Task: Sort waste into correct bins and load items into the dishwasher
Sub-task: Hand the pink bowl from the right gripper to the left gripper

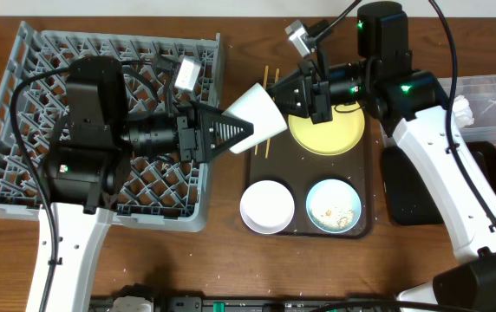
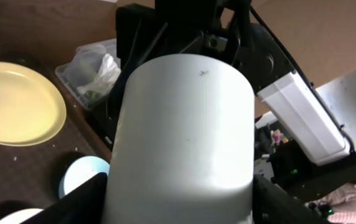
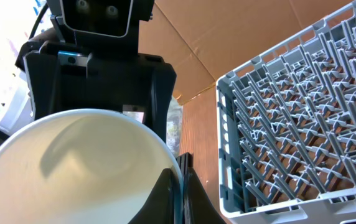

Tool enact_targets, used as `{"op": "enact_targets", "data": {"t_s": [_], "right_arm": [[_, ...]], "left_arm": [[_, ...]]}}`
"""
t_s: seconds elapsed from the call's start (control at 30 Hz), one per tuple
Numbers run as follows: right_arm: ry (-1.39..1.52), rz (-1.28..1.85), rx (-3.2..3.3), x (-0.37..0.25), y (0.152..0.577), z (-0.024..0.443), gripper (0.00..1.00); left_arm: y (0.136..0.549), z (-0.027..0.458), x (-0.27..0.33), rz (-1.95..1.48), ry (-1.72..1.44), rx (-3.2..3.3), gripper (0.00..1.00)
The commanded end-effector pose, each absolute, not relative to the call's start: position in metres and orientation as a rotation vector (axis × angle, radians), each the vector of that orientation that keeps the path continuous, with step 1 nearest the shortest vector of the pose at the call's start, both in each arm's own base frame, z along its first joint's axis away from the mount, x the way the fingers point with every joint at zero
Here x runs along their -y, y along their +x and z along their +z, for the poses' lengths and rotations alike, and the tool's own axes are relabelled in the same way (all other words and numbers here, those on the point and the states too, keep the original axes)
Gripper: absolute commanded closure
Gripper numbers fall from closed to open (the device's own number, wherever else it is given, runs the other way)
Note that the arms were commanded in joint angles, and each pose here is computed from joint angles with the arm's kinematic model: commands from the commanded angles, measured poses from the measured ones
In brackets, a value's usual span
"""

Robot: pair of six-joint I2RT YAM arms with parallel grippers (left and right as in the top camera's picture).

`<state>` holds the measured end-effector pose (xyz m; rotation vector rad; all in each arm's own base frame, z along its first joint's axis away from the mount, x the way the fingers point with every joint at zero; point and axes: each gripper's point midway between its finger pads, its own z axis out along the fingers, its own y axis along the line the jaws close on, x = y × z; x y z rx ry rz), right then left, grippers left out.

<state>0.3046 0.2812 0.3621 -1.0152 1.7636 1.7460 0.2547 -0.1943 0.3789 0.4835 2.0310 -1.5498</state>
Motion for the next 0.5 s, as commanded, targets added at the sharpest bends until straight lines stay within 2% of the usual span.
{"op": "enact_targets", "data": {"t_s": [0.0,0.13,0.27,0.3,0.37,0.47], "right_arm": [[-1.01,1.728,-1.76,-0.283,0.303,0.372,0.99],[-1.009,1.728,-1.759,-0.283,0.303,0.372,0.99],[-0.98,1.697,-1.777,-0.28,0.311,0.37,0.96],[-0.963,1.678,-1.788,-0.278,0.315,0.369,0.87],[-0.891,1.619,-1.842,-0.271,0.328,0.363,0.63],[-0.705,1.454,-1.993,-0.25,0.36,0.34,0.45]], "left_arm": [[0.25,0.387,0.196,-1.554,0.507,-2.012,0.34],[0.257,0.383,0.193,-1.503,0.483,-2.024,0.41],[0.275,0.361,0.181,-1.334,0.356,-2.123,0.43],[0.277,0.354,0.178,-1.287,0.336,-2.149,0.43],[0.281,0.341,0.17,-1.202,0.29,-2.205,0.43],[0.285,0.326,0.151,-1.087,0.19,-2.276,0.43]]}}
